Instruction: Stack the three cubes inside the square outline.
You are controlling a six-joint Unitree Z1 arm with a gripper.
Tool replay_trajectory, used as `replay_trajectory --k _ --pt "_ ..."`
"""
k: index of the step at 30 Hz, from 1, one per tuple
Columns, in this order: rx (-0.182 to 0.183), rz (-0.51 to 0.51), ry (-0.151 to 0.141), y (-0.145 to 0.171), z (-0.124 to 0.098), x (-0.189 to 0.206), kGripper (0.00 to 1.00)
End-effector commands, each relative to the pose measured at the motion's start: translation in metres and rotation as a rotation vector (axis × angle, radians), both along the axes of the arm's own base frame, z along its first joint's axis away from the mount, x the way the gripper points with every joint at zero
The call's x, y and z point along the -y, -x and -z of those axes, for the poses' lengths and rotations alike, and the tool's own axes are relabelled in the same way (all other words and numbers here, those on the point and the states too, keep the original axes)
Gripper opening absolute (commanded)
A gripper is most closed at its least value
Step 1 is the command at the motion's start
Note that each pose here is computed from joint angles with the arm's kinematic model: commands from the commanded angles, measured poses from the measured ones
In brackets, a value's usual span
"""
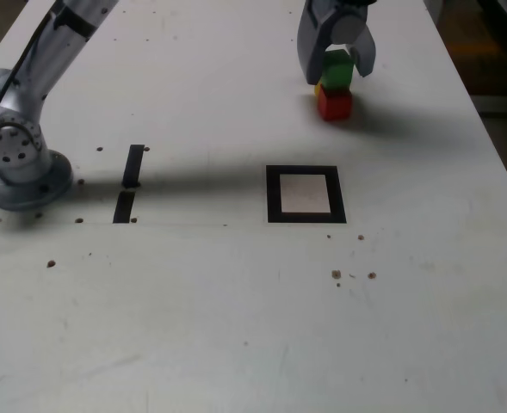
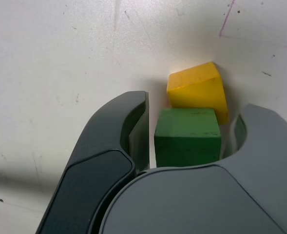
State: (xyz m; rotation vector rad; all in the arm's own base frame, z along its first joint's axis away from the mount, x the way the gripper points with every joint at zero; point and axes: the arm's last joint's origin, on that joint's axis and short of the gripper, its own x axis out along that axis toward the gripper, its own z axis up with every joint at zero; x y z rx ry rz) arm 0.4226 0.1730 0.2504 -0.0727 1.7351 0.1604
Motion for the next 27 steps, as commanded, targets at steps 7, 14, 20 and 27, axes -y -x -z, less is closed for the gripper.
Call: replay_trajectory --k 7,14,20,27 --pt "0.032 0.006 0.014 0.002 -0.015 0.006 0.26" --pt "0.027 0.024 -0.002 0.026 -0.039 0.013 0.24" --pt "0.003 0.021 -0.016 0.064 -0.042 0.025 0.24" --pt "-0.037 0.014 -0.016 0.097 -0.014 0.03 0.24"
